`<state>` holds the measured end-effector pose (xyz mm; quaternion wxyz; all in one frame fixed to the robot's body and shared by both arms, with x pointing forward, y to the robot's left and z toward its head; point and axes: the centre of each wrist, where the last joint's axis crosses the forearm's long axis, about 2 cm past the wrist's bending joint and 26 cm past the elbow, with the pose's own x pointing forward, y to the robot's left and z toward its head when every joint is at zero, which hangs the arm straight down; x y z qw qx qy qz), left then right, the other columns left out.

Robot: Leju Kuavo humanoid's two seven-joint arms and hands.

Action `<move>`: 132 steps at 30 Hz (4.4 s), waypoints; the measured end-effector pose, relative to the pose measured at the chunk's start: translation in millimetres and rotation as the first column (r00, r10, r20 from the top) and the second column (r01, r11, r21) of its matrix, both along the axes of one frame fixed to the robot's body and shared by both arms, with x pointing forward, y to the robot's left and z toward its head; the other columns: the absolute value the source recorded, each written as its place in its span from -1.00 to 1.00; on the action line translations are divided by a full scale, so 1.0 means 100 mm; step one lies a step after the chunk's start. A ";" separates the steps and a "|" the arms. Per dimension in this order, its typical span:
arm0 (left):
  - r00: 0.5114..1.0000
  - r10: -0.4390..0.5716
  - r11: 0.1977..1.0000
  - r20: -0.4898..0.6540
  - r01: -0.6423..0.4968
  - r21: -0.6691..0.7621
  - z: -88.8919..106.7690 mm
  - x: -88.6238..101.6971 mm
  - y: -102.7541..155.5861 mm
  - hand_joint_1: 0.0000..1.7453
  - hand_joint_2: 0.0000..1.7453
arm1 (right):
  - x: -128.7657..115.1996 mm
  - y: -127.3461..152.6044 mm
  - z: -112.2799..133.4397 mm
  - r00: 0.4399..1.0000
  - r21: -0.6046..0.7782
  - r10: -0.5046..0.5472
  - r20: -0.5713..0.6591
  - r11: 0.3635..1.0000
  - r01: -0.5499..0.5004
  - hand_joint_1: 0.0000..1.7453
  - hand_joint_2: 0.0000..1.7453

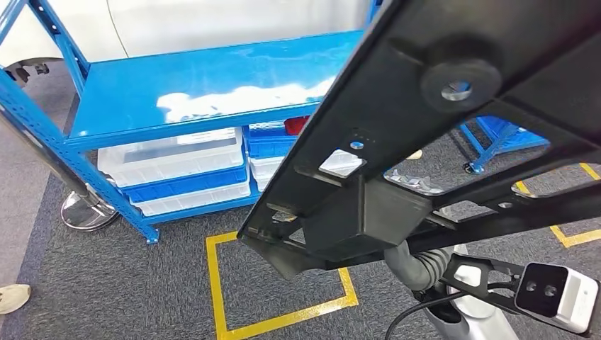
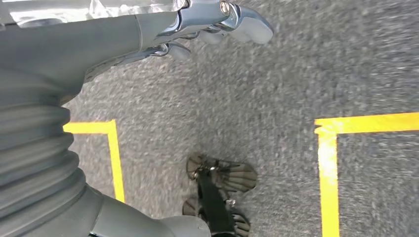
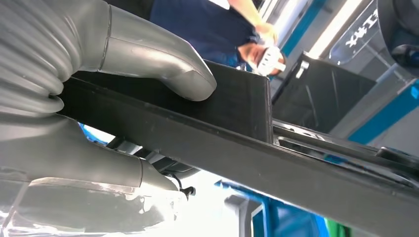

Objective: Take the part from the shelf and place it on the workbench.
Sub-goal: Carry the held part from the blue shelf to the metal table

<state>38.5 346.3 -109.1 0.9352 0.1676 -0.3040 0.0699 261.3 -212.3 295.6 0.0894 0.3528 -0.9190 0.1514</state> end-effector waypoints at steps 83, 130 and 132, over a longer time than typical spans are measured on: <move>0.995 -0.095 0.995 -0.043 0.095 -0.009 -0.01 -0.07 -0.07 -1.00 1.00 | 0.28 0.03 -0.04 0.990 -0.011 -0.140 -0.026 0.990 0.140 1.00 1.00; 0.993 -0.115 0.992 -0.025 0.113 -0.058 -0.03 -0.07 -0.22 -1.00 1.00 | -0.12 0.10 -0.28 0.951 -0.067 -0.307 0.023 0.949 0.308 1.00 1.00; 0.993 -0.115 0.992 -0.026 0.114 -0.057 -0.03 -0.07 -0.22 -1.00 1.00 | -0.13 0.11 -0.27 0.952 -0.066 -0.305 0.025 0.950 0.306 1.00 1.00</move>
